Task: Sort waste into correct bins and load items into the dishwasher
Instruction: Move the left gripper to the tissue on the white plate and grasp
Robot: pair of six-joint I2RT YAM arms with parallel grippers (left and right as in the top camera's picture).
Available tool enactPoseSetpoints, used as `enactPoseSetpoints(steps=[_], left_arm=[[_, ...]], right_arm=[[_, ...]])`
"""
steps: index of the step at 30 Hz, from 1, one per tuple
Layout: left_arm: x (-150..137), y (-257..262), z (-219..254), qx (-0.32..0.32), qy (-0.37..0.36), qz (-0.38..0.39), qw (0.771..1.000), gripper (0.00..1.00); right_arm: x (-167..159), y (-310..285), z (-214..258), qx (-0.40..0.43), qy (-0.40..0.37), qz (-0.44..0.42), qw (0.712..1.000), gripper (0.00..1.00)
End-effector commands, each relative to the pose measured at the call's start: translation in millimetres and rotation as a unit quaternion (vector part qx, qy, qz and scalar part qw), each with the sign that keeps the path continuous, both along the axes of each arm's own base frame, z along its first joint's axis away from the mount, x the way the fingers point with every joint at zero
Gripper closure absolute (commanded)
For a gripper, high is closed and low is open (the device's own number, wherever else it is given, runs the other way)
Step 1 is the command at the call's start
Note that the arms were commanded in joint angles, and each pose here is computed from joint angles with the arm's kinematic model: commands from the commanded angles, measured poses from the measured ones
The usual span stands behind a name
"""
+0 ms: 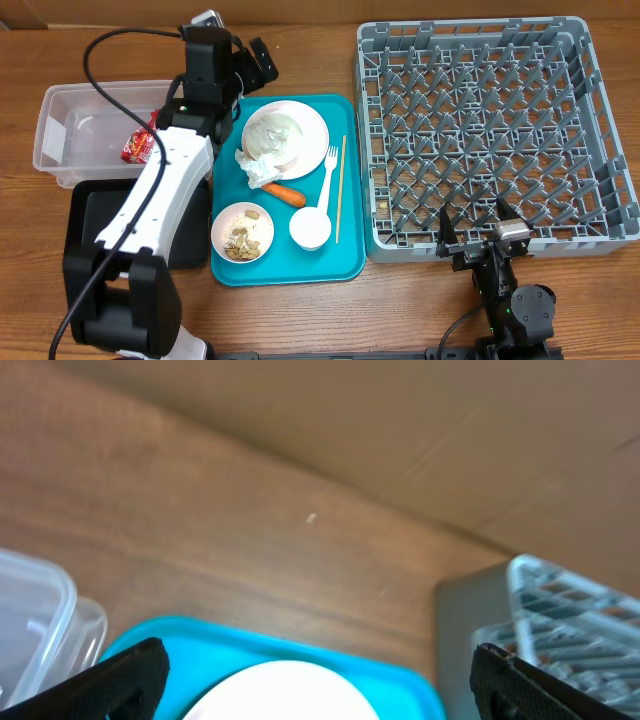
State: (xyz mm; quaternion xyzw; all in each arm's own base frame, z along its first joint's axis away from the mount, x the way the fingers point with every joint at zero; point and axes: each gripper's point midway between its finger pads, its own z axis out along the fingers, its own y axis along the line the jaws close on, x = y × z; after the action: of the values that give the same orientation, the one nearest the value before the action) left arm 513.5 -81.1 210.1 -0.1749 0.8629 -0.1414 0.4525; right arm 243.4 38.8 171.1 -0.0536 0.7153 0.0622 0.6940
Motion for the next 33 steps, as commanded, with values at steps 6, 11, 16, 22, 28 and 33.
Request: enactPoseSetpoints(steps=[6, 11, 16, 22, 28, 33], left_arm=[[-14, -21, -63, -0.001, 0.095, -0.054, 0.994, 0.08], [-15, -13, -77, -0.010, 0.117, -0.014, 0.993, 0.00], [-17, -13, -99, -0.040, 0.147, 0.019, 0.988, 0.01], [-25, -15, -121, -0.041, 0.183, 0.016, 0.982, 0.05], [-45, -14, -134, -0.032, 0.229, 0.019, 0.973, 0.04], [-55, -18, -141, -0.029, 0.251, 0.012, 0.968, 0.08]], right_arm=[[0, -1, -2, 0.002, -0.002, -0.002, 1.000, 0.00], [0, -1, -2, 0.002, -0.002, -0.002, 1.000, 0.00], [0, -1, -2, 0.002, -0.002, -0.002, 1.000, 0.00], [0, -1, -2, 0.002, -0.002, -0.002, 1.000, 0.00], [0, -1, -2, 0.002, -0.002, -0.002, 1.000, 0.00], [0, -1, -2, 0.002, -0.002, -0.002, 1.000, 0.00]])
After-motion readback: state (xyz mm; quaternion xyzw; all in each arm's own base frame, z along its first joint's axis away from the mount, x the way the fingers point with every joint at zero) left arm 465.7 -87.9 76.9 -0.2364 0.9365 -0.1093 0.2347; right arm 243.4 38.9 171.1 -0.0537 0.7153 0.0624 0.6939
